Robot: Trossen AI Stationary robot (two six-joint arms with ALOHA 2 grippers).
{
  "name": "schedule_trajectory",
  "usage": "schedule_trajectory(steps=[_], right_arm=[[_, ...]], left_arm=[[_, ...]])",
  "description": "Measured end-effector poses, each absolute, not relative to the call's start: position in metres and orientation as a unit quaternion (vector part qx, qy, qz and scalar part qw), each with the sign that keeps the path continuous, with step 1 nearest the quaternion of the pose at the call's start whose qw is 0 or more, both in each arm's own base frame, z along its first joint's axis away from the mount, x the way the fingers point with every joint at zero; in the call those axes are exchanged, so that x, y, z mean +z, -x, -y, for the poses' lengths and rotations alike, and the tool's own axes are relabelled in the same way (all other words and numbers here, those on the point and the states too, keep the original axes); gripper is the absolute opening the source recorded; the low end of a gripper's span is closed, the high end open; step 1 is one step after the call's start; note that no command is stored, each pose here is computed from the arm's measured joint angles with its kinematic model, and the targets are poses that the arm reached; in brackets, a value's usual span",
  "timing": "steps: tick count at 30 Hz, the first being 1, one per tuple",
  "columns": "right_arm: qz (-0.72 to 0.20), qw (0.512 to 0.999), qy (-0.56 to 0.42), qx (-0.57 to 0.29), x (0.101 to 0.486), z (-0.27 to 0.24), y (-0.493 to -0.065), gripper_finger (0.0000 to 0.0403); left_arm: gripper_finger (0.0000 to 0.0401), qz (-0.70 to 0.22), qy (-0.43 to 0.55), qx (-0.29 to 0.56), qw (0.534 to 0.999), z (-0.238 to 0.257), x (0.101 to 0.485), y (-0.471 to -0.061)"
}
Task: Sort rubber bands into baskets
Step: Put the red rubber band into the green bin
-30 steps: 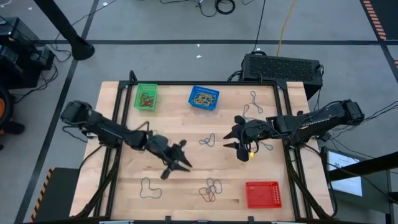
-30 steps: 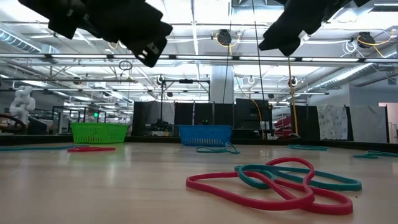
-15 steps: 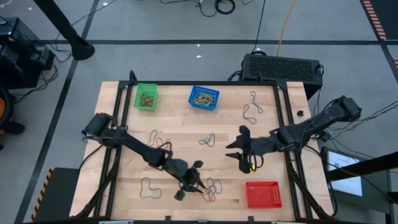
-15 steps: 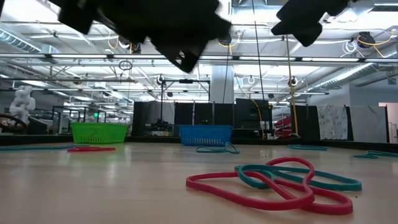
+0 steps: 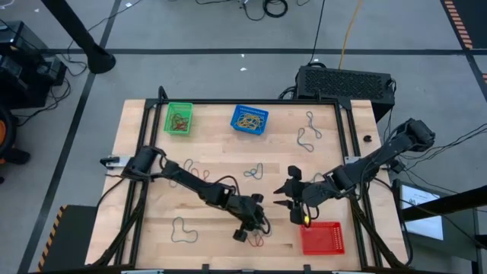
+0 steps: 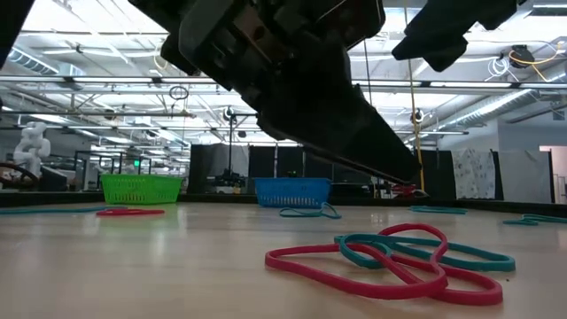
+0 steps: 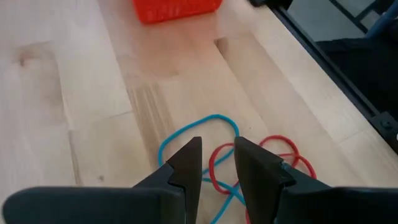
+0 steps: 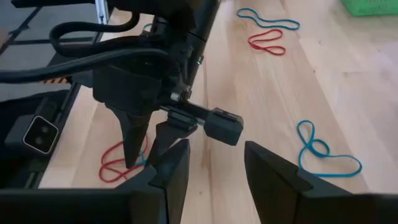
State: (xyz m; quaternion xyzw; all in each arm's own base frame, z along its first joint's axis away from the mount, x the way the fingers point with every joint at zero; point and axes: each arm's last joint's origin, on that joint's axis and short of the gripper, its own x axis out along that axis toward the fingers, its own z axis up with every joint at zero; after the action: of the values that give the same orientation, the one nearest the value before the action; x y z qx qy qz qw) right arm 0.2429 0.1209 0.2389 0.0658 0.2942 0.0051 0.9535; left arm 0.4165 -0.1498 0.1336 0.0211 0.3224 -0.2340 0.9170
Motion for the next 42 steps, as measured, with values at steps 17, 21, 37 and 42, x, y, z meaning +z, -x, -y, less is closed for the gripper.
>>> schedule_trajectory(steps=[17, 21, 37, 42], right_arm=[[-0.286, 0.956, -0.064, 0.009, 0.243, -0.120, -0.241, 0.0146], [-0.285, 0.956, -0.067, 0.009, 0.243, -0.120, -0.241, 0.0146], [-0.286, 0.956, -0.065, 0.009, 0.243, -0.120, -0.241, 0.0146], [-0.287, 0.956, -0.065, 0.010, 0.243, -0.120, -0.241, 0.0146]], left_arm=[[0.0100, -0.333, -0.006, -0.256, 0.907, 0.150, 0.107, -0.422], [0.0100, -0.334, -0.007, -0.258, 0.907, 0.151, 0.107, -0.421], [0.0008, -0.304, -0.019, -0.267, 0.914, 0.154, 0.124, -0.420], [0.0004, -0.276, -0.038, -0.279, 0.919, 0.159, 0.156, -0.414]])
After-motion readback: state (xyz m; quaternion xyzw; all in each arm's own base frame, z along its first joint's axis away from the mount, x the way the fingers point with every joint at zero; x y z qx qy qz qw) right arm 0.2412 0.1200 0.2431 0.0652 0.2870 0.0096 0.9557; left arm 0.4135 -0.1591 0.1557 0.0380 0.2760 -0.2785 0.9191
